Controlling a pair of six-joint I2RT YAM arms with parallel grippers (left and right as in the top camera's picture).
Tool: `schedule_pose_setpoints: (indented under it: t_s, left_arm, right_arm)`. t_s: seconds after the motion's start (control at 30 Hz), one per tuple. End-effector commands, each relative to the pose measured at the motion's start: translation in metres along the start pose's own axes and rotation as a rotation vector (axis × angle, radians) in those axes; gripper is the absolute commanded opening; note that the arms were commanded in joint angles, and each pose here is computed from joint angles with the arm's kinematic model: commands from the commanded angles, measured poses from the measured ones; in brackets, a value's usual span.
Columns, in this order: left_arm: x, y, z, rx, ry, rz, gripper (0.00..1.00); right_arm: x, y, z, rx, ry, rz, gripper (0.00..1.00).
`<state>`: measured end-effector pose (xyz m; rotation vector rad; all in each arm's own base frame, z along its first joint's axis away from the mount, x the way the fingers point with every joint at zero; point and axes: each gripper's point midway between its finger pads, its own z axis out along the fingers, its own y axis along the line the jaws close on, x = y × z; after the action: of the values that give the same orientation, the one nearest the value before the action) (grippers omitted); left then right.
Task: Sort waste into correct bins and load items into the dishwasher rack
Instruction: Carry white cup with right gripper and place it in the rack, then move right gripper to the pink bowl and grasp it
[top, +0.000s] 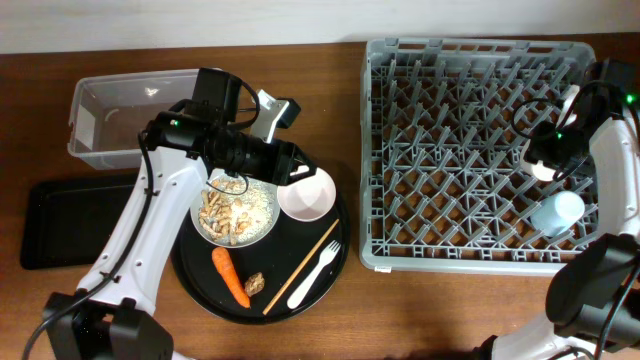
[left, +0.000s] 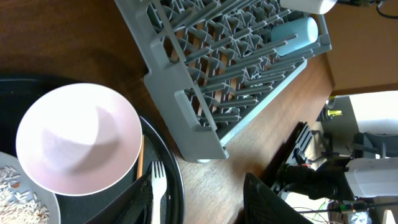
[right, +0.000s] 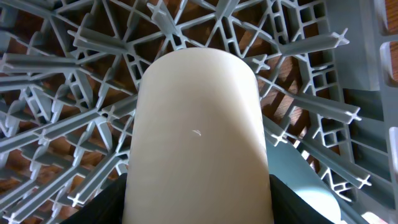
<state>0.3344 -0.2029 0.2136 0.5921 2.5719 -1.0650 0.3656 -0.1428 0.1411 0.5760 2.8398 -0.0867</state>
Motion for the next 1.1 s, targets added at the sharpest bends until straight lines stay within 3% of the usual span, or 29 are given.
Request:
schedule_pose_setpoints:
  t_s: [0.0, 0.13, 0.2, 0.23, 0.4, 0.57, 0.67, 0.8, 0.9, 1.07]
  left_arm:
    - [-0.001, 0.001, 0.001, -0.003, 0.002, 0.023, 0.46]
    - [-0.001, 0.001, 0.001, -0.003, 0.002, 0.023, 0.46]
    - [-0.001, 0.001, 0.001, -0.003, 0.002, 0.023, 0.46]
    - [-0.001, 0.001, 0.001, -0.003, 0.002, 0.023, 0.46]
    - [0.001, 0.001, 0.001, -0.003, 0.007, 0.018, 0.46]
    - [0.001, 0.001, 0.001, -0.003, 0.007, 0.018, 0.47]
    - [0.0, 0.001, 0.001, -0.007, 0.007, 0.018, 0.5]
    - [0.002, 0.021, 0.0, -0.121, 0.015, 0.018, 0.63]
    - [0.004, 0.04, -0.004, -0.231, 0.026, 0.015, 0.65]
    - [0.026, 0.096, -0.03, -0.57, 0.051, -0.25, 0.7]
  right_arm:
    - [-0.004, -0.004, 0.004, 0.017, 0.001, 0.031, 0.49]
    - [-0.013, -0.003, 0.018, 0.013, -0.011, 0.031, 0.5]
    - [-0.035, 0.003, 0.023, -0.021, -0.088, 0.032, 0.9]
    - [-0.043, 0.007, 0.024, -0.043, -0.116, 0.031, 0.99]
    - [-0.062, 0.018, -0.003, -0.113, -0.192, 0.024, 0.99]
    - [-0.054, 0.022, -0.035, -0.135, -0.148, 0.022, 0.99]
    - [-0.048, 0.041, -0.061, -0.248, -0.121, 0.0, 0.99]
    - [-0.018, 0.096, -0.099, -0.477, -0.073, -0.204, 0.99]
    - [0.012, 0.132, -0.104, -0.505, 0.003, -0.349, 0.99]
    - [0.055, 0.207, -0.109, -0.504, 0.051, -0.6, 0.99]
